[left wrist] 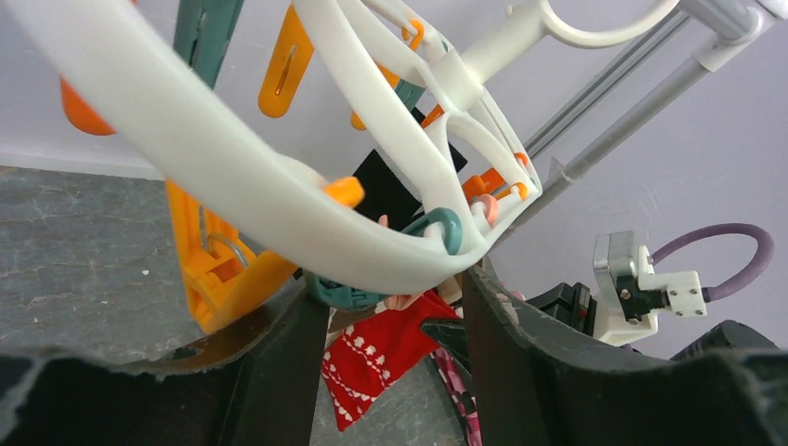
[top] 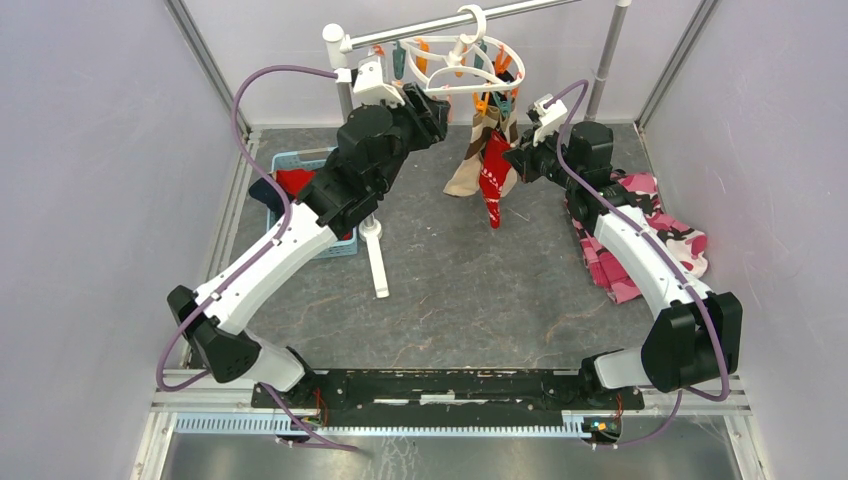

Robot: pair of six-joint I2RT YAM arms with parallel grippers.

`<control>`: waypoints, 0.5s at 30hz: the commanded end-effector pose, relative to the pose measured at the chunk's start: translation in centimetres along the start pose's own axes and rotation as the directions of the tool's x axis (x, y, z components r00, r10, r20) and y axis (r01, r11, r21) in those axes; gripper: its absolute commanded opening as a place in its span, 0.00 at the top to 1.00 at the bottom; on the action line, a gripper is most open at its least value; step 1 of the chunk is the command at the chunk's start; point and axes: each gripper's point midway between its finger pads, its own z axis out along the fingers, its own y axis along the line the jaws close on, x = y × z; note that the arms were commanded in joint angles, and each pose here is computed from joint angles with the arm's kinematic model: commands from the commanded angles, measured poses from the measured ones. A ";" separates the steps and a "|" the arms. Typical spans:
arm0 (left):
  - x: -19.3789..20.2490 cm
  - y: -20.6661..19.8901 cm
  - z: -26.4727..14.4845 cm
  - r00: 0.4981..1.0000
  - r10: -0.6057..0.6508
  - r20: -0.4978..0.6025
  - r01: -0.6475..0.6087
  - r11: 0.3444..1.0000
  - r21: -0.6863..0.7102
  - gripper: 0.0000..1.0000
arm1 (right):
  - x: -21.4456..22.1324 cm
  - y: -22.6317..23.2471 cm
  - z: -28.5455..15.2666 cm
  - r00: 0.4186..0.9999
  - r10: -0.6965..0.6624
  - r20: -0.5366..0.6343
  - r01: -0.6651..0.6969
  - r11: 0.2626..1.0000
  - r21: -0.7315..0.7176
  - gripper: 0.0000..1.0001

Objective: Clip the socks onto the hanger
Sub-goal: Open the clamp at the hanger.

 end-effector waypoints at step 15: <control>-1.4 -1.3 2.6 0.997 0.015 0.073 -0.015 1.000 0.000 0.41 | -2.6 0.1 -0.6 0.997 -0.016 0.078 0.016 1.000 -0.005 1.00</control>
